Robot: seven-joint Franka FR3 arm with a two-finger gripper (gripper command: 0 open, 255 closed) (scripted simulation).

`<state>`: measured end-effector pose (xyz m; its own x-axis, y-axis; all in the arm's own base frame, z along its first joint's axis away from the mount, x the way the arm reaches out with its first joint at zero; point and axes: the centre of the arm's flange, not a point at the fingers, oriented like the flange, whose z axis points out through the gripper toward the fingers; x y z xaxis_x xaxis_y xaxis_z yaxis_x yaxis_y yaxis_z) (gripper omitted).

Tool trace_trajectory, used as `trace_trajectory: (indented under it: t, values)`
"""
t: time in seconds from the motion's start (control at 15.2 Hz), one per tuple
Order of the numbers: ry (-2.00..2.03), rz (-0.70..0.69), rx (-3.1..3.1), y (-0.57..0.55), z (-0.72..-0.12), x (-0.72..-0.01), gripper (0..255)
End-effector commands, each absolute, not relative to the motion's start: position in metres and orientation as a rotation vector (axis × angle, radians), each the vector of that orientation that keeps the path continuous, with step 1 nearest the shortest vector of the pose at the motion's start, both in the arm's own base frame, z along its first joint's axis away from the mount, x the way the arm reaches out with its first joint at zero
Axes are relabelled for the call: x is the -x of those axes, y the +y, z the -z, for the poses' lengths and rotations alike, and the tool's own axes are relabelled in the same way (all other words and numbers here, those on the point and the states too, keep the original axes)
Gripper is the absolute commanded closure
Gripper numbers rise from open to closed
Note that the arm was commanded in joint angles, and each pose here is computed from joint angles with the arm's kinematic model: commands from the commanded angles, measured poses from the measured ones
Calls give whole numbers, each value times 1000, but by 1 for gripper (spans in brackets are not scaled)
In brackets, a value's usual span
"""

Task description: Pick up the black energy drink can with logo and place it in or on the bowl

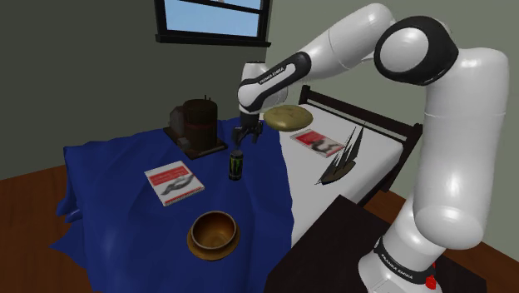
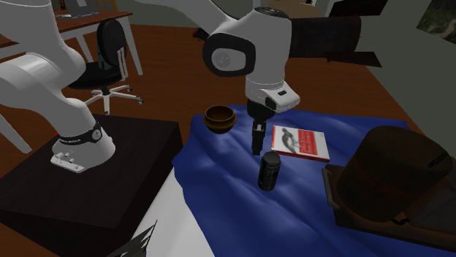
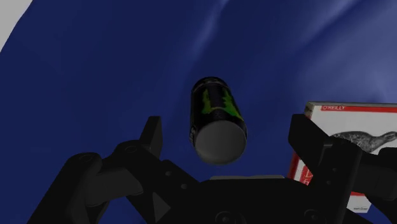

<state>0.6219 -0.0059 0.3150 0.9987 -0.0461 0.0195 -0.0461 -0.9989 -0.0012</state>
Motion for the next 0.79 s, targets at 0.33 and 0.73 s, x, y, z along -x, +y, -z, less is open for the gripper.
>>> trace_trajectory:
  t: [0.33, 0.73]
  values:
    - [55, 25, 3145, -3, -259, -677, 0]
    - [55, 25, 3145, -3, -227, -677, 0]
